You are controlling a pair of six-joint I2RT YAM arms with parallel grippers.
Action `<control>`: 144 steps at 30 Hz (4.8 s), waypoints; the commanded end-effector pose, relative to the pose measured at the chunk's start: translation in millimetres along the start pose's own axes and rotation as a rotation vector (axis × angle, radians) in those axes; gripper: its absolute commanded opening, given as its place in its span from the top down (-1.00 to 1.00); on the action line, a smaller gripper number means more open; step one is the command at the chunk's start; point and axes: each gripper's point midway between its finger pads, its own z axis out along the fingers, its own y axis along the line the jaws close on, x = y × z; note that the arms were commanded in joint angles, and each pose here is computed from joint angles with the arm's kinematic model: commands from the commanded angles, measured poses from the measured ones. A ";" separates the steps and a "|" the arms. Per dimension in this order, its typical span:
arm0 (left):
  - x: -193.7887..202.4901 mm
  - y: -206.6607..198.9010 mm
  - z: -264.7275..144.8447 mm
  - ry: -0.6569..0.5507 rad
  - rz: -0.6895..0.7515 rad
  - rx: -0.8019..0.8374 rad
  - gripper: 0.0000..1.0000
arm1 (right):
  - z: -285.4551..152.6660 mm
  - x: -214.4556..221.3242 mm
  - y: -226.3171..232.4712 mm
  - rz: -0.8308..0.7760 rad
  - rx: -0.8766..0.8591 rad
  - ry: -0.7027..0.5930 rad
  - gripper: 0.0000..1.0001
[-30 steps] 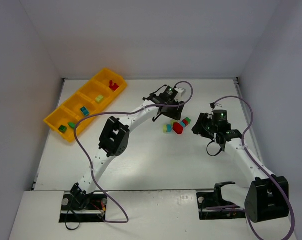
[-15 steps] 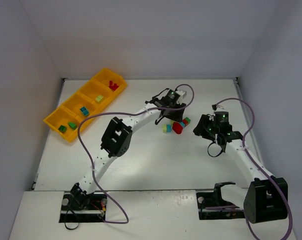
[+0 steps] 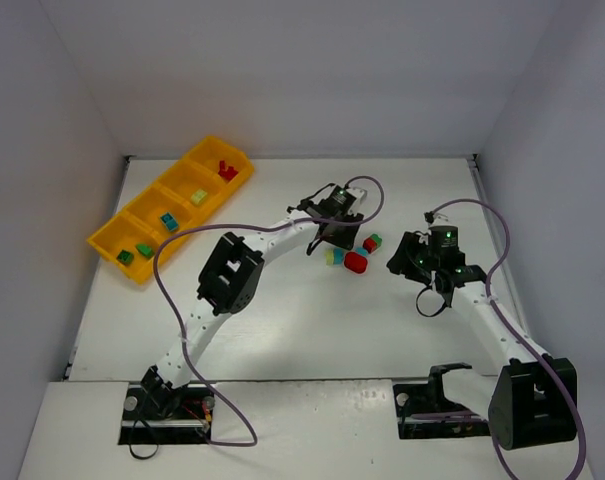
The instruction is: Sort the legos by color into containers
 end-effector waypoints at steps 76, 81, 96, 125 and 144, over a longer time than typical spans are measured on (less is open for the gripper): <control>-120.4 348.8 -279.6 -0.438 -0.360 -0.504 -0.01 | -1.0 -52.9 38.7 -0.123 -0.113 -0.096 -0.02; -114.5 261.9 -259.7 -0.415 -0.290 -0.330 -0.22 | 12.7 -73.8 67.5 -0.195 -0.173 -0.115 -0.01; -45.6 128.9 -204.5 -0.237 -0.322 0.007 -0.32 | 68.8 -71.2 106.9 -0.274 -0.146 -0.034 0.00; -2.0 138.6 -233.6 -0.159 -0.320 -0.086 -0.32 | 93.2 -14.4 107.0 -1.212 -0.507 0.318 -0.49; 8.9 137.4 -226.0 -0.131 -0.346 -0.075 -0.32 | 130.1 16.5 104.2 -1.315 -0.471 0.413 -0.40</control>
